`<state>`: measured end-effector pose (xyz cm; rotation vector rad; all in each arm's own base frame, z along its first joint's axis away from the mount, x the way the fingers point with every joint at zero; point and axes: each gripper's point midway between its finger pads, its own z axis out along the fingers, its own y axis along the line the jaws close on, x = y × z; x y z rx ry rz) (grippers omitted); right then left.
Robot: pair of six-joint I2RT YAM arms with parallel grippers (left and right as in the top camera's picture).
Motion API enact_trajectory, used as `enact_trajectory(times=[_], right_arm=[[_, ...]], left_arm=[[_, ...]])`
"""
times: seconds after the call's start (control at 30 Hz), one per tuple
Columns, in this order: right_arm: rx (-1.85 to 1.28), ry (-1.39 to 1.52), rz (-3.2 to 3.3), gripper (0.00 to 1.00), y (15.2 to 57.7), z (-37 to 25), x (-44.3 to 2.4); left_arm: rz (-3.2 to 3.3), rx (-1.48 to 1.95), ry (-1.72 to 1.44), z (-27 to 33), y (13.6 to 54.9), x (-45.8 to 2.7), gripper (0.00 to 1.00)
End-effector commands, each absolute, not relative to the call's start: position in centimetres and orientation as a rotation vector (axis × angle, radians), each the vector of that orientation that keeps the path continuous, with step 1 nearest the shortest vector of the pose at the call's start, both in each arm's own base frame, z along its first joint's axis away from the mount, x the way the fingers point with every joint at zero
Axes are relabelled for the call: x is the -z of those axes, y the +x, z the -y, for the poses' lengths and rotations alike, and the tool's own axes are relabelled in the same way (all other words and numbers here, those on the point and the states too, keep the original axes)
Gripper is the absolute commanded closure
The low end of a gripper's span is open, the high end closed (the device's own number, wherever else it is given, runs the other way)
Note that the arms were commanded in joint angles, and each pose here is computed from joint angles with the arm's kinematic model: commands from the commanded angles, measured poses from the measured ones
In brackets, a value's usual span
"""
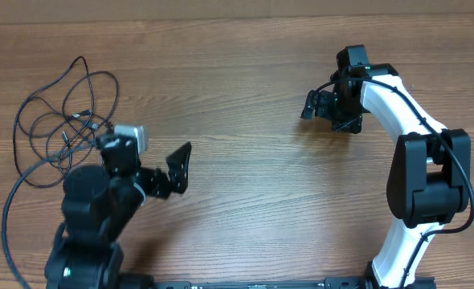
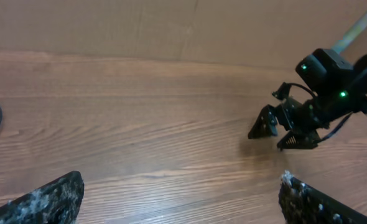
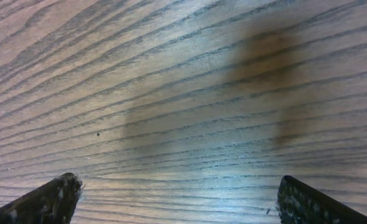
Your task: Untangle cables
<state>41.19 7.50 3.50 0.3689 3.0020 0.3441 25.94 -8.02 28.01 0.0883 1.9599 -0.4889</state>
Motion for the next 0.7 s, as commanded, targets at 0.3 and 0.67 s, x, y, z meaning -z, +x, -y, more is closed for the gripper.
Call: enact_trajectory(times=[0.3,0.67], right_arm=[[-0.356,0.364,-2.972,0.0,41.3,-7.6,-4.7],[-0.356,0.364,-2.972,0.0,41.3,-7.6,-4.7]], left_arm=[[-2.222,0.467,0.082,7.6,22.7,-22.0,0.0],[-2.248,0.467,0.078,7.0,18.7,-17.0,0.0]])
